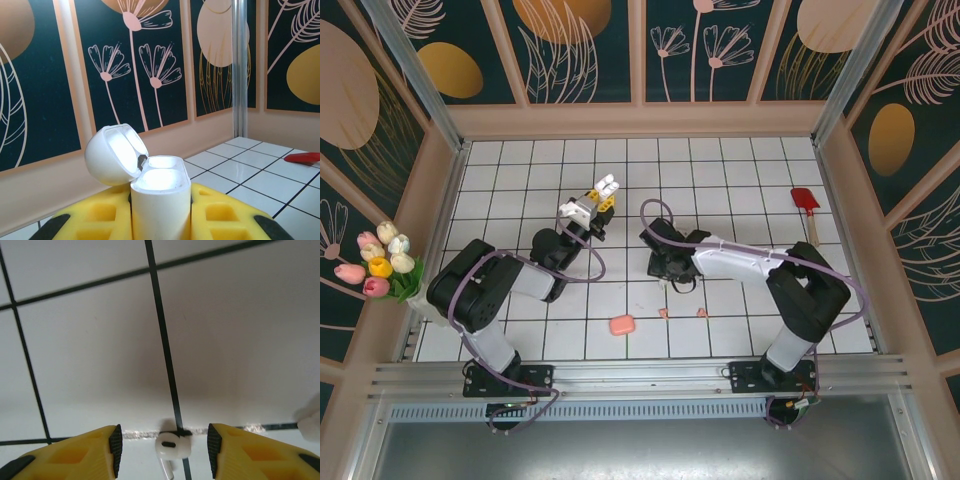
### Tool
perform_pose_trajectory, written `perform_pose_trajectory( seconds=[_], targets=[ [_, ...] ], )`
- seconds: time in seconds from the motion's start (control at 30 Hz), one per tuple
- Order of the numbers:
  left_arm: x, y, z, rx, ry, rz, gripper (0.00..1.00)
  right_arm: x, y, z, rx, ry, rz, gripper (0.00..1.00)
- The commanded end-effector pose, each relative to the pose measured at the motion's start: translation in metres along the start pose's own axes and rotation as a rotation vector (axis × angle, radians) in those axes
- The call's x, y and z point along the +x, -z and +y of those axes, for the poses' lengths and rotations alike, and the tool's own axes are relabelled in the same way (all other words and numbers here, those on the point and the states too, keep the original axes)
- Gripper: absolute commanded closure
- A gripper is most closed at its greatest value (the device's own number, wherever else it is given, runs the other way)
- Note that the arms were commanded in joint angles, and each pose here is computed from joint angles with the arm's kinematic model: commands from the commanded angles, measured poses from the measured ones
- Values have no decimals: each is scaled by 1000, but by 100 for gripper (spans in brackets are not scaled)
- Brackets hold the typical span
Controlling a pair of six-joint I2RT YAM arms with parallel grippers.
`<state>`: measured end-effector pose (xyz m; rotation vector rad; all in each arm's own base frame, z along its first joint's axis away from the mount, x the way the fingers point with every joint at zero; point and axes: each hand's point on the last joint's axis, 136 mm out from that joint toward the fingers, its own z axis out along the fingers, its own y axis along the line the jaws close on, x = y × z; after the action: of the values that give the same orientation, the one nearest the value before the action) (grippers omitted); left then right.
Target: Insert wireless bluetooth earbuds into charging case
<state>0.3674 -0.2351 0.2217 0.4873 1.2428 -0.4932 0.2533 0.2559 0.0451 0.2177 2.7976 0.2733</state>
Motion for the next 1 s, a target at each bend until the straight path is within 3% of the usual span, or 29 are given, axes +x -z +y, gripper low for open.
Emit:
perform_pose_trajectory(
  seconds=[0.0, 0.97],
  targets=[
    [-53, 10, -2, 0, -52, -222, 100, 6, 2, -6, 41, -62, -1, 49],
    [-63, 19, -6, 14, -58, -238, 100, 21, -27, -10, 98, -79, 31, 51]
  ],
)
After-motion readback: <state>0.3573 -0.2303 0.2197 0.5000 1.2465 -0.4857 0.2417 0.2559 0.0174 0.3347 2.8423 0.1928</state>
